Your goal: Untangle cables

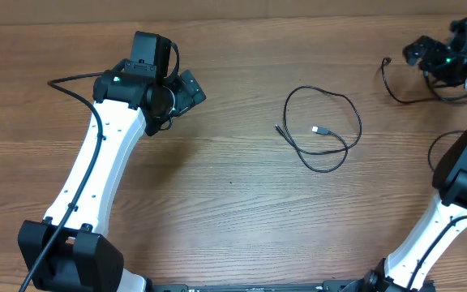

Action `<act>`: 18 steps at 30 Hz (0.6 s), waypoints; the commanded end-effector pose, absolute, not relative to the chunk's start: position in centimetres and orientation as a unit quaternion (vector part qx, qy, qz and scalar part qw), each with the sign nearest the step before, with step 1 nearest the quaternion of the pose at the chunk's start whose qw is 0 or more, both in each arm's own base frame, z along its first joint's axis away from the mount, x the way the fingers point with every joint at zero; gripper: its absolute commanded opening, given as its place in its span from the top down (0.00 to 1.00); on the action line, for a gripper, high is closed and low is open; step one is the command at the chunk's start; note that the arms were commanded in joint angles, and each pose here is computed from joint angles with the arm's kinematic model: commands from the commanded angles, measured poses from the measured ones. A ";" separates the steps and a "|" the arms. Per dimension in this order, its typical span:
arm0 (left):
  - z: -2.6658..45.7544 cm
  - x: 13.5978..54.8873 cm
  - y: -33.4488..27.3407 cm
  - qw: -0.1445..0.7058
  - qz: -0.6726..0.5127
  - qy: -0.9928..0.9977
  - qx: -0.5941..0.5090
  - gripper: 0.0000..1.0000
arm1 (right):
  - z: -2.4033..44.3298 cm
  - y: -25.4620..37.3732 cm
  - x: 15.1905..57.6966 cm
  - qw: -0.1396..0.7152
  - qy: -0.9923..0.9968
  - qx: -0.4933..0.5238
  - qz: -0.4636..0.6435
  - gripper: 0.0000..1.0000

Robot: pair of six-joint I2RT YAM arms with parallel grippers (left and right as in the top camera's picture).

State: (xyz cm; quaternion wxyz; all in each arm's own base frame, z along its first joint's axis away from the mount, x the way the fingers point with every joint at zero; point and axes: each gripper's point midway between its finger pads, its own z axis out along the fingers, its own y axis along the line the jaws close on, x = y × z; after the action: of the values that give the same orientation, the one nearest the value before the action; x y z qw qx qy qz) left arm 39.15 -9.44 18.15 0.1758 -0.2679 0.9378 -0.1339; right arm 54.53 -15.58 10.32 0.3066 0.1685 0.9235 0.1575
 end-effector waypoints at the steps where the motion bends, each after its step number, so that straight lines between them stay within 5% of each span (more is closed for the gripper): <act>1: 17.4 39.1 -9.2 0.170 -0.127 0.941 -0.263 0.00 | 13.9 -9.9 54.2 0.315 0.919 0.079 0.224 0.00; 7: 17.4 39.1 -9.2 0.170 -0.127 0.941 -0.263 0.01 | 8.0 -7.8 54.0 0.271 0.956 -0.003 0.116 0.02; 10: 17.4 39.1 -9.2 0.170 -0.127 0.941 -0.263 0.01 | 5.7 -9.4 54.2 0.252 0.968 0.007 0.024 0.12; 12: 17.4 39.1 -9.2 0.170 -0.127 0.941 -0.263 0.00 | 5.2 -9.8 54.4 0.248 0.969 0.008 -0.003 0.37; 15: 17.4 39.1 -9.2 0.170 -0.127 0.941 -0.263 0.00 | 5.6 -9.7 54.9 0.258 0.966 0.028 -0.001 0.95; 18: 17.4 39.1 -9.2 0.170 -0.127 0.941 -0.263 0.00 | 8.0 -10.6 56.5 0.296 0.953 0.061 -0.009 0.96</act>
State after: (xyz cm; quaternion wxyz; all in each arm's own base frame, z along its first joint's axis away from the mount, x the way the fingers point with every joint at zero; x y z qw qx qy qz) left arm 39.15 -9.44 18.15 0.1758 -0.2679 0.9378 -0.1339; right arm 55.44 -8.26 6.12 0.2699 0.0194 0.9623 0.0279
